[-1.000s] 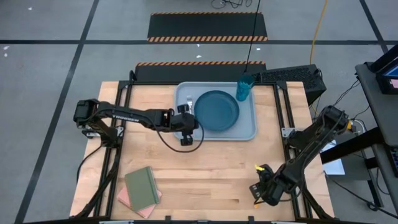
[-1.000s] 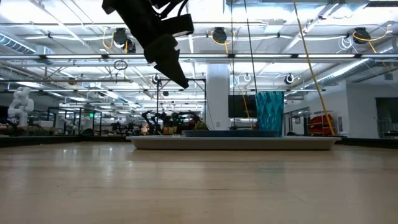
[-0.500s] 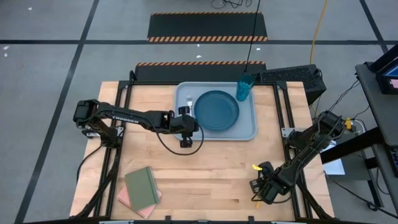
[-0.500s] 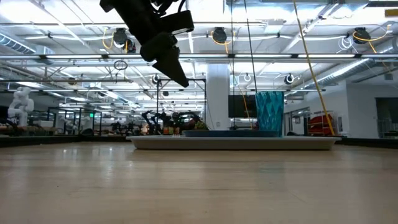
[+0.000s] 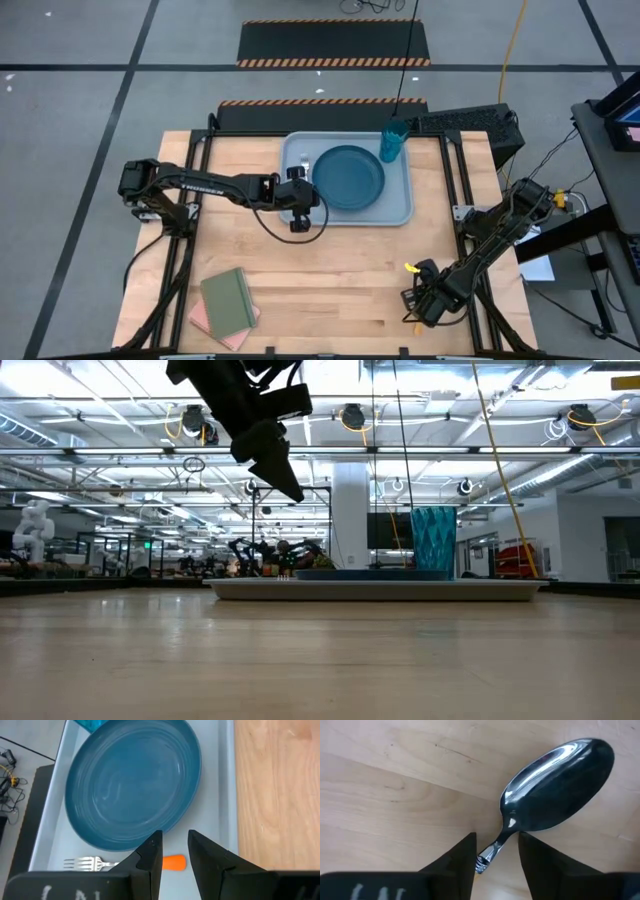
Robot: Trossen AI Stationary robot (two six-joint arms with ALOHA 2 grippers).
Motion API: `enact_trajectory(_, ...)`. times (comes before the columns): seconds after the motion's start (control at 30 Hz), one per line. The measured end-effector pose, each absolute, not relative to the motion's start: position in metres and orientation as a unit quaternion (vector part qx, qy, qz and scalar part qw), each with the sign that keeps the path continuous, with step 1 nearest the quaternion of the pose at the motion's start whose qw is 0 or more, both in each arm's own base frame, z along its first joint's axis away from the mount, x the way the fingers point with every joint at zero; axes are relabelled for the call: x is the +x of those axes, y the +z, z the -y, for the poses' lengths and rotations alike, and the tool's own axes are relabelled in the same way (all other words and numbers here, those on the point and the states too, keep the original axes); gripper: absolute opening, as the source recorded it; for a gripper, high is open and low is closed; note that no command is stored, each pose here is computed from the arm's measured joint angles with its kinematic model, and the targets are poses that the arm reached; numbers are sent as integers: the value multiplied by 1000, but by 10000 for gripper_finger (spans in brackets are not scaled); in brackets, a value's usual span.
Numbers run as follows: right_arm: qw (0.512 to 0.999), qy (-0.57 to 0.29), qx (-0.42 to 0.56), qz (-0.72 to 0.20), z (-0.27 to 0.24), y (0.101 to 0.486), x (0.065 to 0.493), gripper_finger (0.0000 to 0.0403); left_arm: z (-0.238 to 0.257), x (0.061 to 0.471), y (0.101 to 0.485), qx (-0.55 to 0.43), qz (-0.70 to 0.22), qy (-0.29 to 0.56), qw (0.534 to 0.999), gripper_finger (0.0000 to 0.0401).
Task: Pick and place plate/cup/fork/spoon on tray
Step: Put the yellow spoon to the left of the orange fork on the blue tray
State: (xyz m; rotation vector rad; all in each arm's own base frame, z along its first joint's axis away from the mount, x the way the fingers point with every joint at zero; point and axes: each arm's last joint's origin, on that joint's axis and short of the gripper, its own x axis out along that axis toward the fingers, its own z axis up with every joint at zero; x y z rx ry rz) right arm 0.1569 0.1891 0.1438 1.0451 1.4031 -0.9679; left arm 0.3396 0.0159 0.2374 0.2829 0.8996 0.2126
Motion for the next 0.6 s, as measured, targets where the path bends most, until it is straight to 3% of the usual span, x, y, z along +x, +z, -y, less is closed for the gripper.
enact_trajectory(0.6,569,-401,409,-590,-186,143,156,44,-16,340,237,135,-432,103,886,97)
